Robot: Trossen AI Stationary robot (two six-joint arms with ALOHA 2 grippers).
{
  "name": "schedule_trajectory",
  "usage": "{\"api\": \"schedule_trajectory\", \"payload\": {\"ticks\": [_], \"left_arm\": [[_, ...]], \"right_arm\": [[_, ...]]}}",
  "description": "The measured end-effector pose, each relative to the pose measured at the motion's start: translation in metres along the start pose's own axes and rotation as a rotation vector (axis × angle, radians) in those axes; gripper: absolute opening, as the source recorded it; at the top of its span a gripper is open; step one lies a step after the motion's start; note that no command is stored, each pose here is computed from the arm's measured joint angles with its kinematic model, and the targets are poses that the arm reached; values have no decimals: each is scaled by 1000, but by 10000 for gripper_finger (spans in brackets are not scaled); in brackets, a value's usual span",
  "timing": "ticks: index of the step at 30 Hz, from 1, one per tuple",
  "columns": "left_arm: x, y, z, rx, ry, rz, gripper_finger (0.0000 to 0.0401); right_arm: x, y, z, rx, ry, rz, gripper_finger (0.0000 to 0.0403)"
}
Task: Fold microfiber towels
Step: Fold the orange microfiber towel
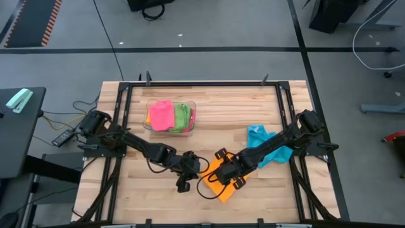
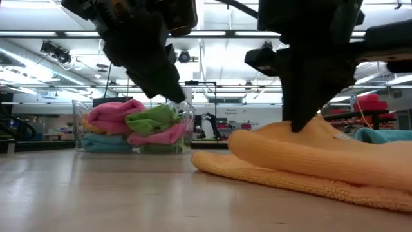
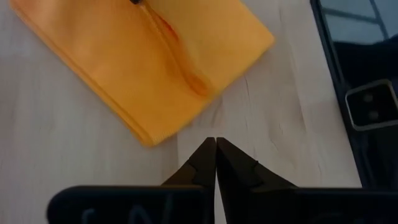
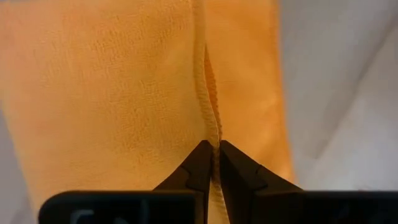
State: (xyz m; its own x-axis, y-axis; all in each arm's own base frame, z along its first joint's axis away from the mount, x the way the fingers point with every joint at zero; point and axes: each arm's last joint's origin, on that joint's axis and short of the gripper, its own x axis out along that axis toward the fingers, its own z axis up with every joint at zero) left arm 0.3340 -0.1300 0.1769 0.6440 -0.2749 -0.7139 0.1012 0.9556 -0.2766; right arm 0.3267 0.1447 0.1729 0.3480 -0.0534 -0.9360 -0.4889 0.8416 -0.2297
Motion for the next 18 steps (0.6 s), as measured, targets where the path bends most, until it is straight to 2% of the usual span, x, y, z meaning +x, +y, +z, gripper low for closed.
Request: {"api": "schedule_trajectory", "payload": {"ticks": [7, 18], "left_arm": [[-2, -3, -9, 13, 75, 15, 13], [-8, -3, -8, 11, 89, 25, 24]], "right_arm": [[2, -11, 1, -48, -15, -55, 37], [6, -36, 0, -67, -39, -81, 37]]}}
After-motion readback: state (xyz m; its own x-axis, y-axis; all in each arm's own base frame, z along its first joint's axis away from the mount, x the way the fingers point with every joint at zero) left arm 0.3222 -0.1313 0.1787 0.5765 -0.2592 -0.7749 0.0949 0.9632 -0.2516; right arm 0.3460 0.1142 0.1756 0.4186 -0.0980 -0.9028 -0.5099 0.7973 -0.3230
